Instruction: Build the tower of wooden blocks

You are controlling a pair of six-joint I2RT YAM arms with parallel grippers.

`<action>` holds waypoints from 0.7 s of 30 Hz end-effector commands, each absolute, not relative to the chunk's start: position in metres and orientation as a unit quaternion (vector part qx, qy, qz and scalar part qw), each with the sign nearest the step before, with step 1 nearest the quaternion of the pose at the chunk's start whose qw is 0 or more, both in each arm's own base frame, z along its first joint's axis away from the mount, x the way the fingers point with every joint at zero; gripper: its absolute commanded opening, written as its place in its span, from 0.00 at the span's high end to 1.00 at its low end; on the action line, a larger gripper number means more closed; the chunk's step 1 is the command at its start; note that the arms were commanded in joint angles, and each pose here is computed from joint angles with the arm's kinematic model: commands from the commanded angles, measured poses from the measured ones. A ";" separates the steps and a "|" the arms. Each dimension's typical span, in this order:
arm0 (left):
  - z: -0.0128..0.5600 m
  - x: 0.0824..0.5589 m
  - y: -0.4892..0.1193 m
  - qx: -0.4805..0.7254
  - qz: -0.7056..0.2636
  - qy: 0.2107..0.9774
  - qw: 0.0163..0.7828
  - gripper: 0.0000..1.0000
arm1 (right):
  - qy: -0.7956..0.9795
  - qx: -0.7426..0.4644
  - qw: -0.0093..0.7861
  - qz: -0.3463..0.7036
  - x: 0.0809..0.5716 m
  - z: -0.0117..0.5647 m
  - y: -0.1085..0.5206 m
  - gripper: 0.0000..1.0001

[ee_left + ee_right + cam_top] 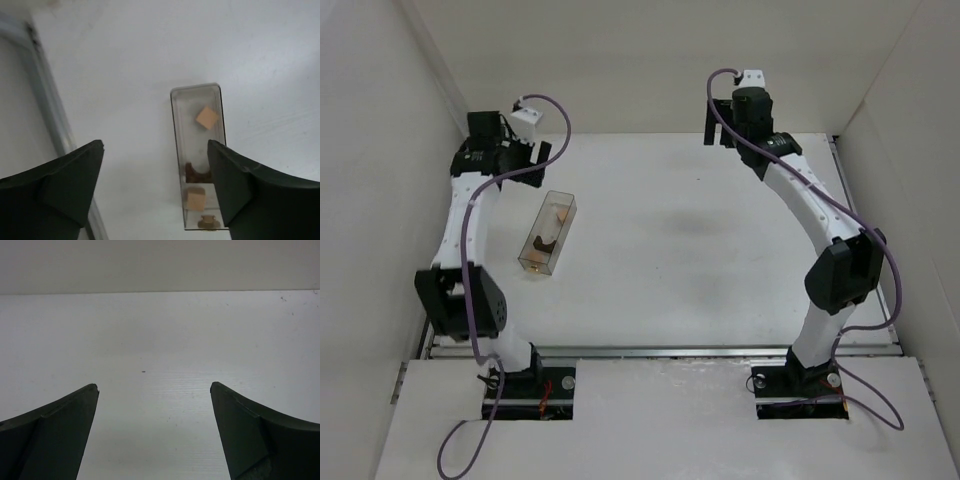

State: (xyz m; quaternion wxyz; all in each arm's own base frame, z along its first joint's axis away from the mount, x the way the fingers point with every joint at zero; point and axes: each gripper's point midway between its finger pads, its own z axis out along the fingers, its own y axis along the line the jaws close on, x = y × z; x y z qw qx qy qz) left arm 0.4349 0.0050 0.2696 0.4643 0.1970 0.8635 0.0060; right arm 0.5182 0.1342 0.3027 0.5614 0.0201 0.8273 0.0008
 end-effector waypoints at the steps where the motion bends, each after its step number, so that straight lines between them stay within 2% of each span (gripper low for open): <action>1: 0.194 0.419 0.008 0.178 0.000 0.928 0.327 0.22 | 0.856 -0.035 0.516 -0.004 0.514 0.254 0.147 0.01; 4: 0.148 0.427 0.020 0.133 0.017 0.953 0.272 0.35 | 0.870 -0.046 0.491 -0.018 0.498 0.223 0.150 0.01; 8: 0.119 0.437 0.016 0.112 0.010 0.962 0.248 0.38 | 0.879 -0.053 0.474 -0.022 0.482 0.202 0.155 0.01; 11: 0.107 0.442 0.024 0.099 0.043 0.965 0.240 0.43 | 0.881 -0.060 0.468 -0.030 0.474 0.196 0.160 0.01; 16: 0.072 0.431 0.031 0.083 0.085 0.971 0.207 0.68 | 0.880 -0.062 0.468 -0.045 0.470 0.193 0.163 0.01; 17: 0.073 0.431 0.032 0.082 0.090 0.971 0.206 0.81 | 0.878 -0.064 0.472 -0.042 0.468 0.197 0.166 0.01; 21: 0.065 0.429 0.032 0.083 0.088 0.972 0.200 0.91 | 0.878 -0.062 0.473 -0.046 0.468 0.198 0.165 0.01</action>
